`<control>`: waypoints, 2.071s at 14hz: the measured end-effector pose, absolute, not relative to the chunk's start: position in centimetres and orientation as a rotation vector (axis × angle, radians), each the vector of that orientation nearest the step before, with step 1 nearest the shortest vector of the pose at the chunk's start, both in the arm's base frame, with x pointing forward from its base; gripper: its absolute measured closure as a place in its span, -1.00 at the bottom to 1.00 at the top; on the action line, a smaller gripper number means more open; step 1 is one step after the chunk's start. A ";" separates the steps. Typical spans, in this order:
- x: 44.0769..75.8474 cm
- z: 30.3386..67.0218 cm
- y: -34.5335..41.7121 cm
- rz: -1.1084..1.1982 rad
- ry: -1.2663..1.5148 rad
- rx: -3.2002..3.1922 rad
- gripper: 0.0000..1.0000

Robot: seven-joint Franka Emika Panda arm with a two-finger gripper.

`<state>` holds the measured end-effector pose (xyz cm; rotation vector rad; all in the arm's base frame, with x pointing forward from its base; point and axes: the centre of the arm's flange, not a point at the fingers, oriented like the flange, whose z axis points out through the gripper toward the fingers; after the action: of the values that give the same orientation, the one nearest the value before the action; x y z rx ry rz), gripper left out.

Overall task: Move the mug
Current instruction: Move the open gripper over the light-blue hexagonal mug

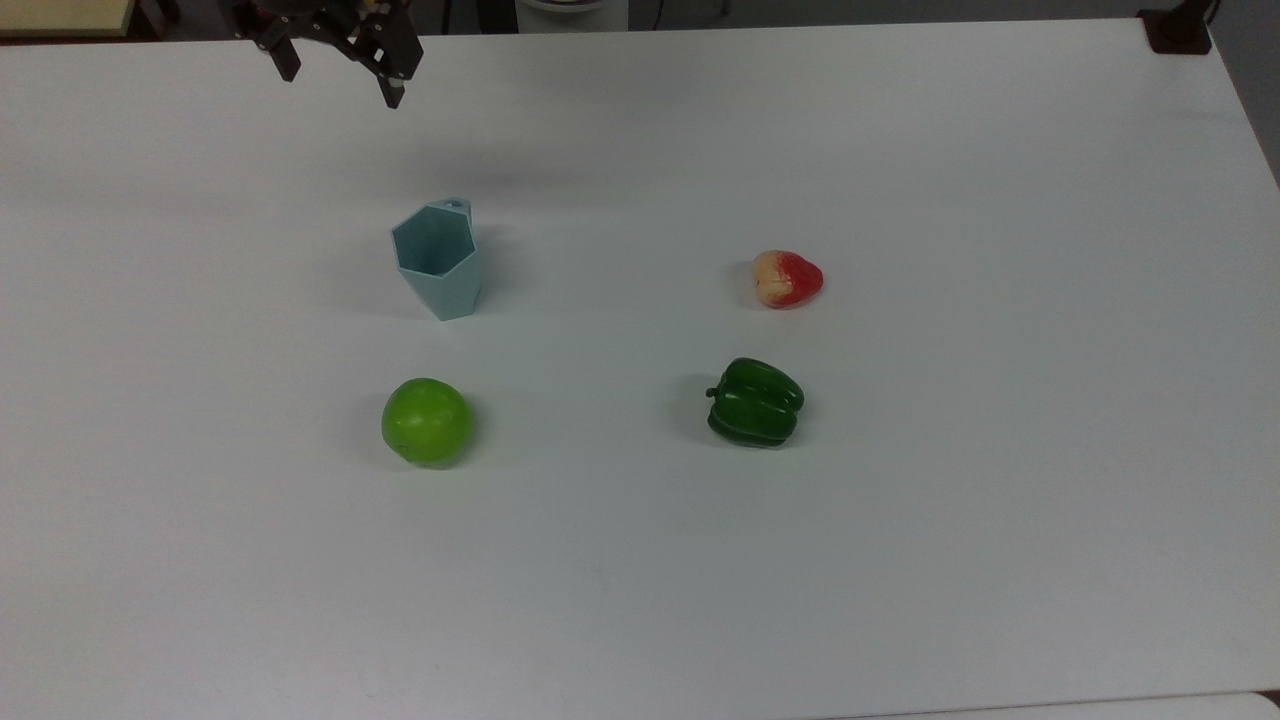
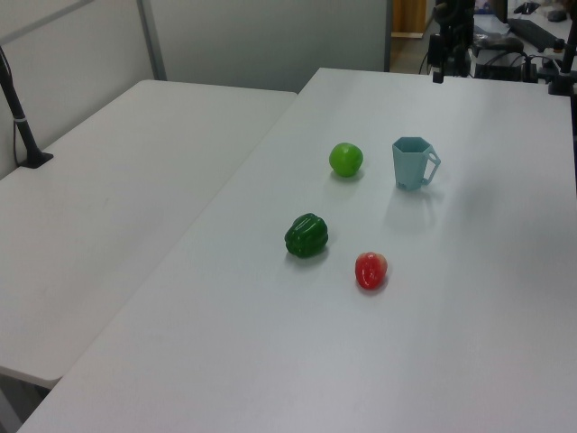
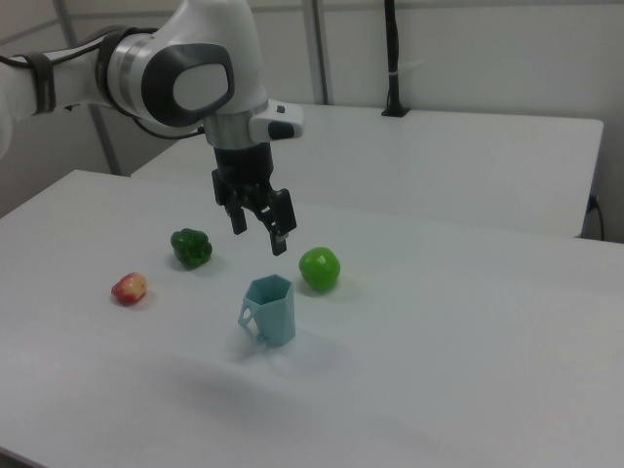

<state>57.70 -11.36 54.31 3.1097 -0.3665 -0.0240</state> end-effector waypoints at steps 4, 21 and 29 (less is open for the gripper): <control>57.5 54.8 -12.7 -0.009 -0.358 3.110 -1.00; 60.4 53.3 -8.3 -0.027 -0.039 3.145 -1.00; 60.0 48.1 -6.8 -0.192 -0.108 3.140 -0.98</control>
<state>60.04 -6.76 48.11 3.1397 -0.1080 -0.1924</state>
